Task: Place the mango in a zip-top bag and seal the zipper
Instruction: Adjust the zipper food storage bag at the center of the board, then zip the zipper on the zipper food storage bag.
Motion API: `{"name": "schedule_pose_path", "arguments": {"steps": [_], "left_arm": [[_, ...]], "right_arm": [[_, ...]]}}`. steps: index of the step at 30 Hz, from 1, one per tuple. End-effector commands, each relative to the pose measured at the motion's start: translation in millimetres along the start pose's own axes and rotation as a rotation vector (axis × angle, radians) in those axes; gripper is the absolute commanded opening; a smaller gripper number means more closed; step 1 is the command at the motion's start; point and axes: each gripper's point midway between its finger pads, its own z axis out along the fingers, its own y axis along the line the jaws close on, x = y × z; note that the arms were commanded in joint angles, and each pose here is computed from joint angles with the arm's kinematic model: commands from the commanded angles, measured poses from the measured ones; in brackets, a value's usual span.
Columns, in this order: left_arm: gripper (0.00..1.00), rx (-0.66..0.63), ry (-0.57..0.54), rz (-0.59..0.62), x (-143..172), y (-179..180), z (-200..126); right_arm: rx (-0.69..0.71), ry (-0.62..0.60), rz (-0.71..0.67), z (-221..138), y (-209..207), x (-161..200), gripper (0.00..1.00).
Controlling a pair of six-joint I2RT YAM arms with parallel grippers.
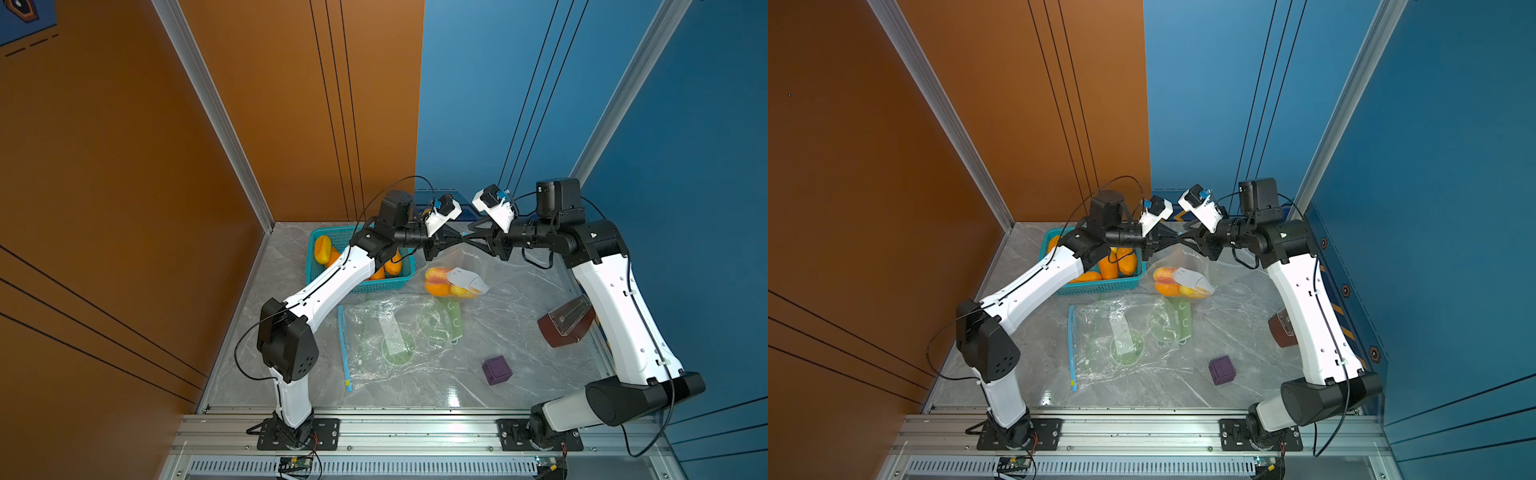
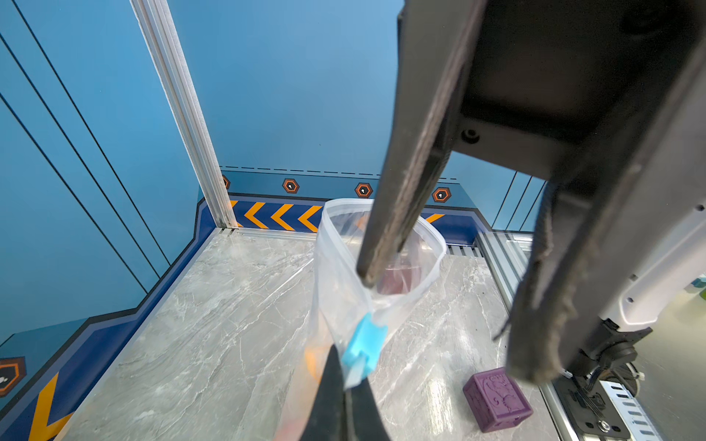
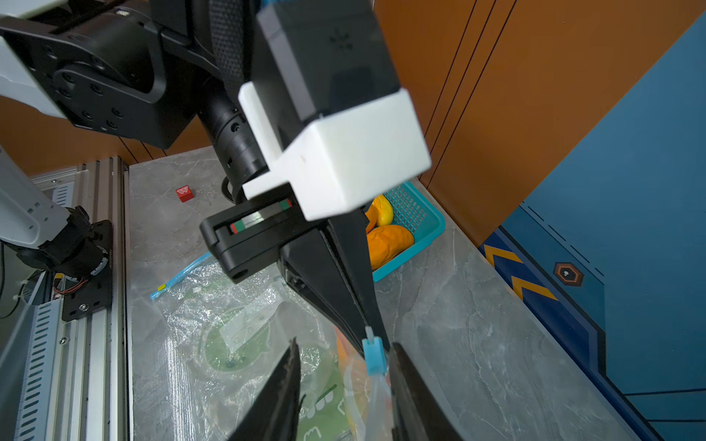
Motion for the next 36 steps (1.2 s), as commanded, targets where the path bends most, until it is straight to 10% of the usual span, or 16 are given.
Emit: {"name": "schedule_pose_path", "arguments": {"steps": [1,19,36], "left_arm": [[0.00,0.029,-0.049,0.058,-28.3,-12.1,-16.7],[0.00,0.056,-0.052,0.067,-26.6,-15.2,-19.8],[0.00,0.018,-0.051,0.051,-28.4,-3.4,-19.1]], "right_arm": [[-0.026,0.016,-0.004,4.0,2.6,0.1,0.39],[-0.009,0.093,-0.004,14.5,-8.1,15.9,0.38],[0.030,0.149,-0.051,5.9,-5.4,20.1,0.02]]}}
